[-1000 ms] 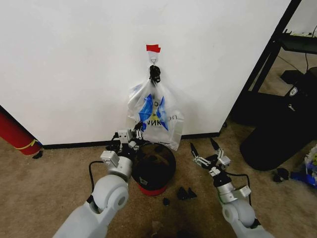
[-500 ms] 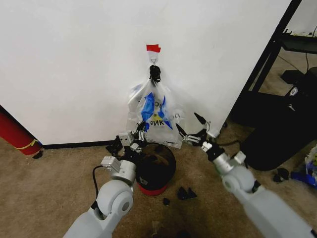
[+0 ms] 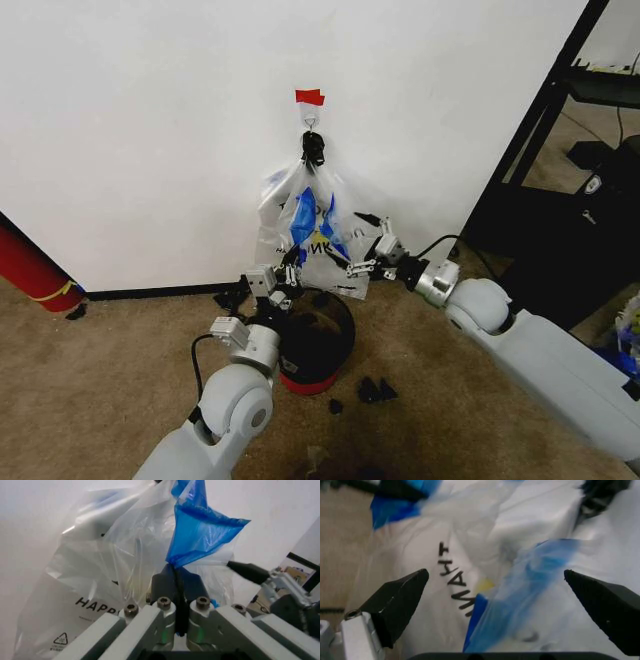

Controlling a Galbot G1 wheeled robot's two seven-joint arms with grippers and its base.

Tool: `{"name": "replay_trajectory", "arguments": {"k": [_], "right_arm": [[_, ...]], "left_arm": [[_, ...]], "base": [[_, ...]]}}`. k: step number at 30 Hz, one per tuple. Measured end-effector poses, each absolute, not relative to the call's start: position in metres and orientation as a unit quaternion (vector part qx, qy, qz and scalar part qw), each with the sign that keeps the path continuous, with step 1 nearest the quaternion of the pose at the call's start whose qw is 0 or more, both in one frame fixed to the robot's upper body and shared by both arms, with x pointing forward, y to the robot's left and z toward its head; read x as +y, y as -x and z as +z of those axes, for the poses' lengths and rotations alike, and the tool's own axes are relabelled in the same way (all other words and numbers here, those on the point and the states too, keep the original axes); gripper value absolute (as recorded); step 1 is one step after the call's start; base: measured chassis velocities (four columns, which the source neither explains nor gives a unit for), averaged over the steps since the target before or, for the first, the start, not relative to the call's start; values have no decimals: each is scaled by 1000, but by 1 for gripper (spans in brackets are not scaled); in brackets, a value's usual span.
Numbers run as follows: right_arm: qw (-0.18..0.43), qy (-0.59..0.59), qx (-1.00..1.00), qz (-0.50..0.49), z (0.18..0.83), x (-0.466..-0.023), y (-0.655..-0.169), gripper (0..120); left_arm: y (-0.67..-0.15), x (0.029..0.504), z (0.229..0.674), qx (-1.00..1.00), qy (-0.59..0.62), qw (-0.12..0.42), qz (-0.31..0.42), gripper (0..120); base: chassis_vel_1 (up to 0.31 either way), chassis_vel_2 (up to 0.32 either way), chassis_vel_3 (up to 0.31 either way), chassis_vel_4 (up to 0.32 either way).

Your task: Pick up the garbage bag from the wall and place it over the trash bin.

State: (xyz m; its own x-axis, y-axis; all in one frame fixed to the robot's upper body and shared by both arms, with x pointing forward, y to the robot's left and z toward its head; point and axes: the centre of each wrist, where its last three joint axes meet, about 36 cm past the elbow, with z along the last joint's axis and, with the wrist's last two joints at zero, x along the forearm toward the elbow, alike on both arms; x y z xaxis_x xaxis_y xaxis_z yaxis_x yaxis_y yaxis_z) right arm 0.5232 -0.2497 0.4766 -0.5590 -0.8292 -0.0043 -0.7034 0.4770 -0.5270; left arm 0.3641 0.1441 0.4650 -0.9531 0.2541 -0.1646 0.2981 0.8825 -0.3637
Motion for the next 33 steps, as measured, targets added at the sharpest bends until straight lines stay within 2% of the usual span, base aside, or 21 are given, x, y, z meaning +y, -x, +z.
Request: {"name": "replay_trajectory", "arguments": {"k": [9,22,27,33], "right_arm": [[130,450,835,-289,479,-237,-540,100],[129,416,833,-341,486,-274,-539,100],[144,337,868,-335,480,-299,-527,100],[162,241,913,-288,458,-295,-515,100]], "left_arm": [[-366,152,465,971,-137,58,-187,0],[-366,155,464,972,-135,58,-183,0],[-365,156,462,973,-135,55,-179,0],[-364,158,460,974,-136,51,-176,0]], "base": [[0,0,0,0],[0,0,0,0],[0,0,0,0],[0,0,0,0]]}}
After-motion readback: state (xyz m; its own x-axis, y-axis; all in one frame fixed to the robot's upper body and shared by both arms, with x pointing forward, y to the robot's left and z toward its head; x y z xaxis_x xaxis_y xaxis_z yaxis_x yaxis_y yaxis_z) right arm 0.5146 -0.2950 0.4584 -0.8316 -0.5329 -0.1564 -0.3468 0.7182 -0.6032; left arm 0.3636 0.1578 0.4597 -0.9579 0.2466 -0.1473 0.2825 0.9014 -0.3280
